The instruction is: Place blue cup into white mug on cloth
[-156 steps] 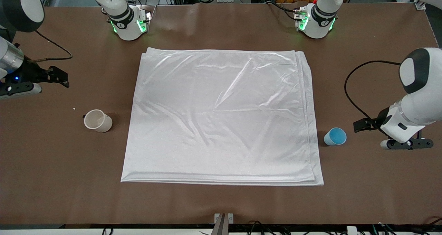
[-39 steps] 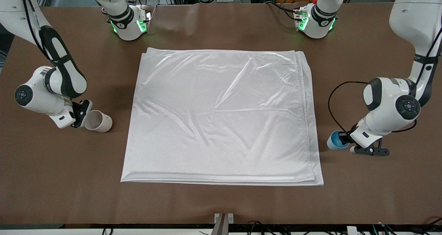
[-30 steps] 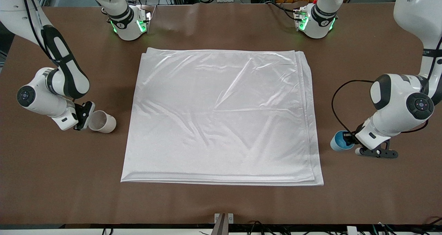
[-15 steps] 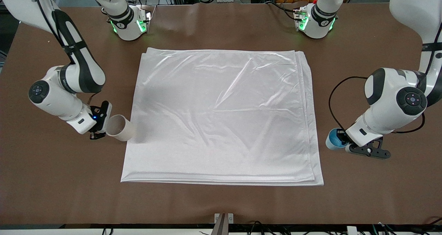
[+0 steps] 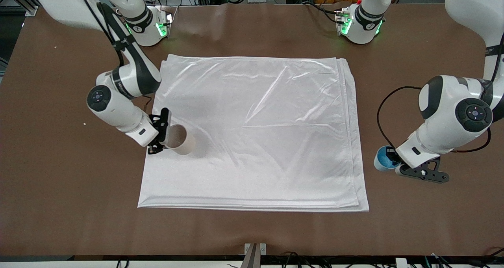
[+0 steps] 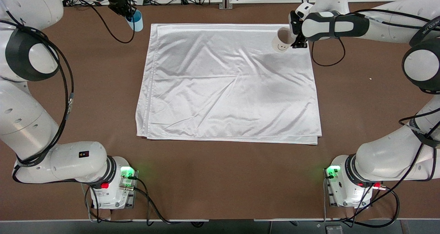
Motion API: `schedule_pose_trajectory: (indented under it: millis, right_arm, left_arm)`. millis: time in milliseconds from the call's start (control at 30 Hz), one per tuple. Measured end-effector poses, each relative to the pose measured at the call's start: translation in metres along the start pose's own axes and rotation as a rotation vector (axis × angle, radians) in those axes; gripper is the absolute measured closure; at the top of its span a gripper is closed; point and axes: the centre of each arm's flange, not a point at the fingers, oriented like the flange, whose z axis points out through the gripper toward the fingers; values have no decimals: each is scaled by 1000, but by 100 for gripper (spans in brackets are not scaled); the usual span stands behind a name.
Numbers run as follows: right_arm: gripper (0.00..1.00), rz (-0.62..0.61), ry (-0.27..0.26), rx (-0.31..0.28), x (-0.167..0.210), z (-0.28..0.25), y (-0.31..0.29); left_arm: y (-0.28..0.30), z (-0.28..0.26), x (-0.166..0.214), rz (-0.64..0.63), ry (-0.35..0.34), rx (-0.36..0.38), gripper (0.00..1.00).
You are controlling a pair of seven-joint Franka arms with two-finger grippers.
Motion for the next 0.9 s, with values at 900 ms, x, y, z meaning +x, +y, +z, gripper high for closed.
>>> schedule_pose_trajectory:
  millis: [900]
  right_arm:
    - [81,95,-105,35,178,33,-36]
  left_arm:
    - [39,-49,-12,50,-85,4,95]
